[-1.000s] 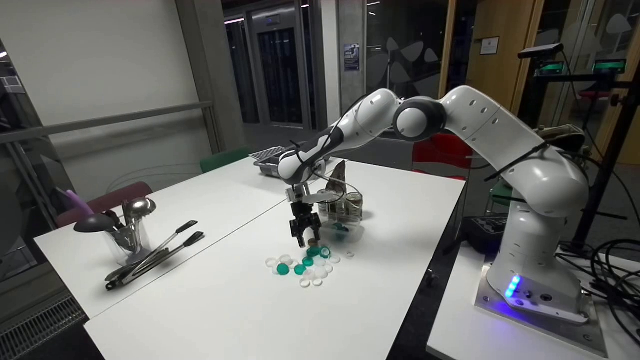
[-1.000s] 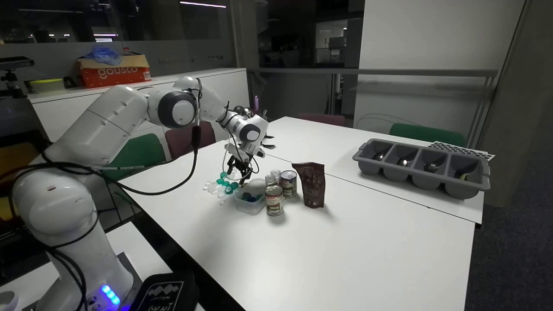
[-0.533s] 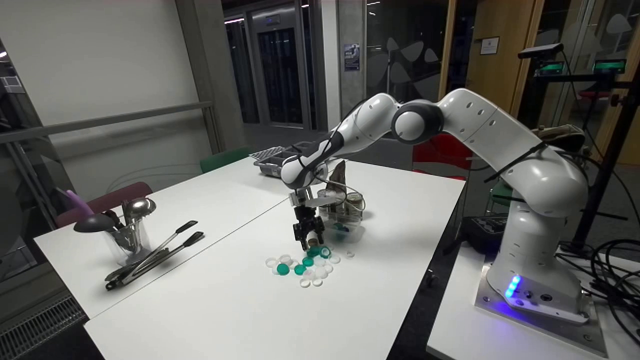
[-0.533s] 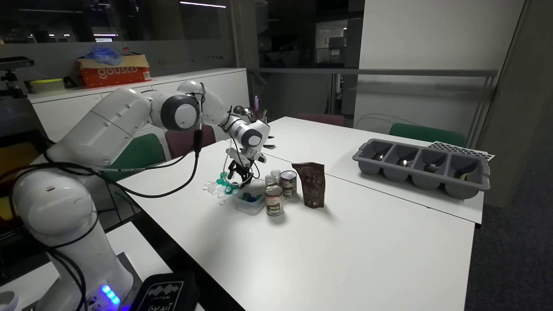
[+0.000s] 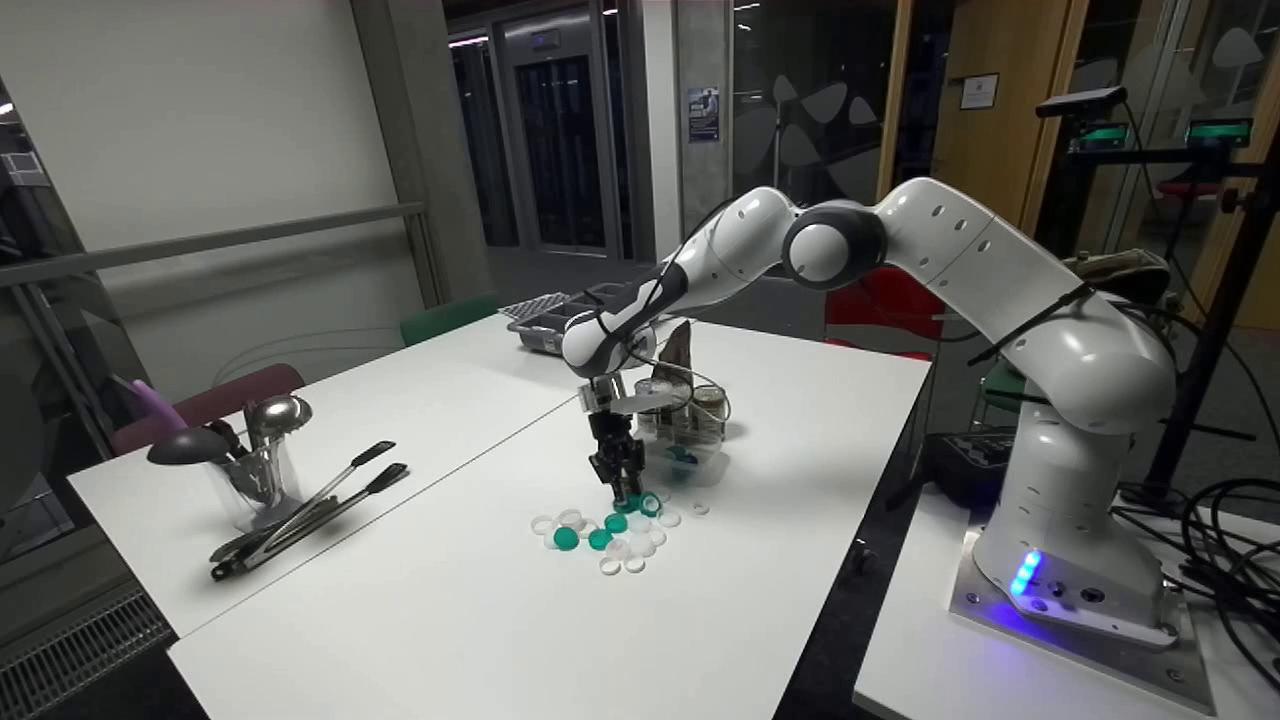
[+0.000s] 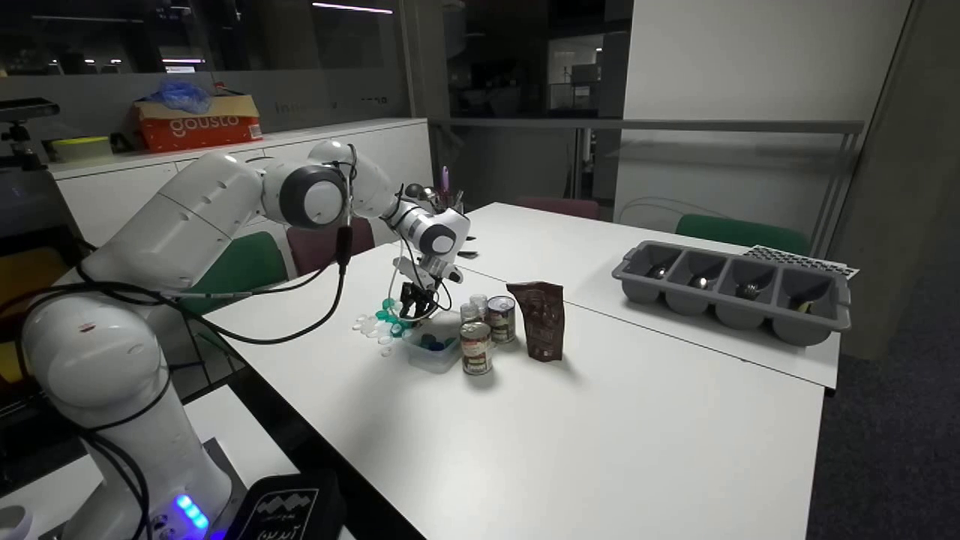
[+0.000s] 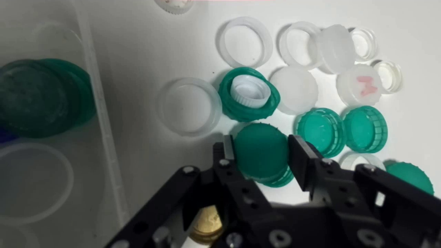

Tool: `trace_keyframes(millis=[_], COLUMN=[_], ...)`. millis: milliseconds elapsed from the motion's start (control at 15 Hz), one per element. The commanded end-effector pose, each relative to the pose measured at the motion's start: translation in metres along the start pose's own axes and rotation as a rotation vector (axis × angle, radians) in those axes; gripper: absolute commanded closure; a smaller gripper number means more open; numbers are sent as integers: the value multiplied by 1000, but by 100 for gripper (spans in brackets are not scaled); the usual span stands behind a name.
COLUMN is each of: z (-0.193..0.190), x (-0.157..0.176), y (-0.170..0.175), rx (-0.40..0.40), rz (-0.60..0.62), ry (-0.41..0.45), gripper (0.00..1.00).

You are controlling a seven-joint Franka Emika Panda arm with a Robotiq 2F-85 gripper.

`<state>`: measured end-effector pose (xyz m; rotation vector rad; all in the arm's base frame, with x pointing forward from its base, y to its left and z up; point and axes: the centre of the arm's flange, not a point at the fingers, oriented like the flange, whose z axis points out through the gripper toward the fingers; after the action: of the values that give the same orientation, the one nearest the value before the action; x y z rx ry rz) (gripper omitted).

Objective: Put one green object inside the clear bowl

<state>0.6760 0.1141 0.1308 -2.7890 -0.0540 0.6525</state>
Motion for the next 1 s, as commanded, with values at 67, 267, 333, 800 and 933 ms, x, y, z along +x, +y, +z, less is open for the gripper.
trace_keyframes(millis=[67, 267, 333, 800, 933], z=[-12, -17, -21, -75, -86], x=[-2, -10, -20, -78, -95], y=[0, -1, -2, -10, 3], rx=[37, 36, 30, 7, 21], rz=[5, 13, 21, 81, 129], ry=[-18, -2, 17, 142, 161], gripper=[85, 86, 86, 86, 86])
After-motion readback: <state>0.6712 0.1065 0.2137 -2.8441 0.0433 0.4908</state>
